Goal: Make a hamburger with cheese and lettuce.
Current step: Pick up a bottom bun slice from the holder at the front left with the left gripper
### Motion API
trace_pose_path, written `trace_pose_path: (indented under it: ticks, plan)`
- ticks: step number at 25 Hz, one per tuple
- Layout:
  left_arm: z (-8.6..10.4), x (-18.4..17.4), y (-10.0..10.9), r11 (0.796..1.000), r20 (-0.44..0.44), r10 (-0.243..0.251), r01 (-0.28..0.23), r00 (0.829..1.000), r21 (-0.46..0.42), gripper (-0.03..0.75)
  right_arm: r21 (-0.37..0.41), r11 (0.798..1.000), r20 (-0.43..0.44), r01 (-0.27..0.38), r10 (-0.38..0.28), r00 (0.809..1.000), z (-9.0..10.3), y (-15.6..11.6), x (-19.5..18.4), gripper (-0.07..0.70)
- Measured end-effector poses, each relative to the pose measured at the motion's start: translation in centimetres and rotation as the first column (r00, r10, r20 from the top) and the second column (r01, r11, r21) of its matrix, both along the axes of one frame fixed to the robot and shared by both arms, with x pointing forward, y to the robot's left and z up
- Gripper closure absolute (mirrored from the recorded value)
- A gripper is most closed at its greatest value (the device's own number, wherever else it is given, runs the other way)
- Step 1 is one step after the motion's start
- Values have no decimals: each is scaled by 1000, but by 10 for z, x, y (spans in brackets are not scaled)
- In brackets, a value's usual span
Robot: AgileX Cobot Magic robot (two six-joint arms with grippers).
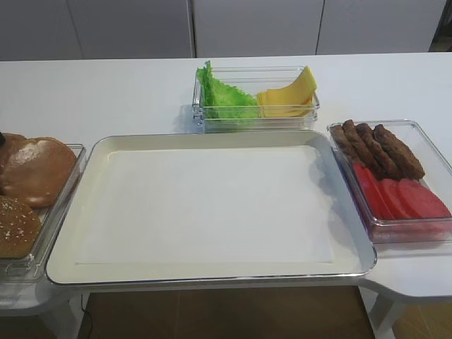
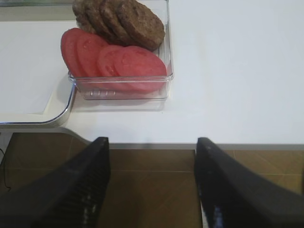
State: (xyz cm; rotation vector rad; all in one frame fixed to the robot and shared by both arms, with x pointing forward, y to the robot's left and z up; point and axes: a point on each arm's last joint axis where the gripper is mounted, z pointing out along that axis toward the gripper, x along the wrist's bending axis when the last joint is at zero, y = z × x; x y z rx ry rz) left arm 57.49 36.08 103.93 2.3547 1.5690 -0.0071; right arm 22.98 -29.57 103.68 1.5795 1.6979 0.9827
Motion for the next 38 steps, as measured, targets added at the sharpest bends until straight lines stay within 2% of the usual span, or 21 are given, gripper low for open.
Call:
trace_pose_path:
  ticks: [12,20,28,33,38]
  plan:
    - [6,-3,-1,1000,15,-3,3,1000,6,559,0,1000,0,0,0,1000,0,0,0,200]
    - [13,-6,-1,1000,37,-3,3,999,12,574,0,1000,0,0,0,1000,0,0,0,205]
    - [36,-17,-4,1000,104,-5,2,995,31,575,0,1000,0,0,0,1000,0,0,0,206]
    - [57,-29,-7,999,165,-8,0,986,47,577,-2,1000,0,-1,1,1000,0,0,0,206]
    - [79,-44,-11,998,225,10,-23,974,55,578,0,1000,0,0,0,1000,0,0,0,206]
